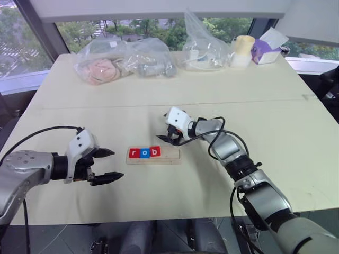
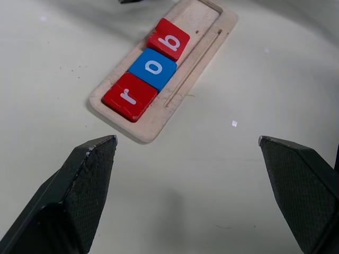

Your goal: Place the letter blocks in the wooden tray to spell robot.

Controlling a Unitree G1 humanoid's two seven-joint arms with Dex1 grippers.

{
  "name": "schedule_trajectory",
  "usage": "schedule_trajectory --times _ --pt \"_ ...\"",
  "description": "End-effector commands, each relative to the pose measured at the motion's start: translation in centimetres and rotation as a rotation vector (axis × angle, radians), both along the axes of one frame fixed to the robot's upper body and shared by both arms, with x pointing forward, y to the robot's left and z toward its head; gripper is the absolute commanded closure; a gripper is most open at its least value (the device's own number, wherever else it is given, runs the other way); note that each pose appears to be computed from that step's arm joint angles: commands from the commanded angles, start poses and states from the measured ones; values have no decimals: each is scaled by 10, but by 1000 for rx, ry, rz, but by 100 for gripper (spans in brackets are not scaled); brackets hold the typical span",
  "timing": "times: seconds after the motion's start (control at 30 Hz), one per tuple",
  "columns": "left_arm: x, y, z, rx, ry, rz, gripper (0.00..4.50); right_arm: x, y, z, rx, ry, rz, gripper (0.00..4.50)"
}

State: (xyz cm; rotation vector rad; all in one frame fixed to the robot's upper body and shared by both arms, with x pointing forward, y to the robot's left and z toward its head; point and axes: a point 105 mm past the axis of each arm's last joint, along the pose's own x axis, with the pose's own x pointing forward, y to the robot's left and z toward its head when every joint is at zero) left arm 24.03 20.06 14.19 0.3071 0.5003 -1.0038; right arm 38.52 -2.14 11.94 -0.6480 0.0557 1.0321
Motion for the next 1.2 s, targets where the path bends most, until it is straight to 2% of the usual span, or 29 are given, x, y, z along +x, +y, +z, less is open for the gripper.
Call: schedule_trajectory --times 0.03,0.2,0.63,1.03,1.2 --pt "1 -2 5 4 -28 -10 0 -4 8 5 3 -33 51 4" --pt "0 -2 4 2 -27 -6 0 -21 15 2 40 6 137 4" --pt "4 -6 1 -7 -29 -11 0 -19 12 9 34 -51 102 4" --pt "7 -7 1 -9 -36 -12 0 -38 21 -3 25 -5 154 4" --pt "7 -7 2 -8 -37 -11 0 -30 16 5 42 -31 115 4"
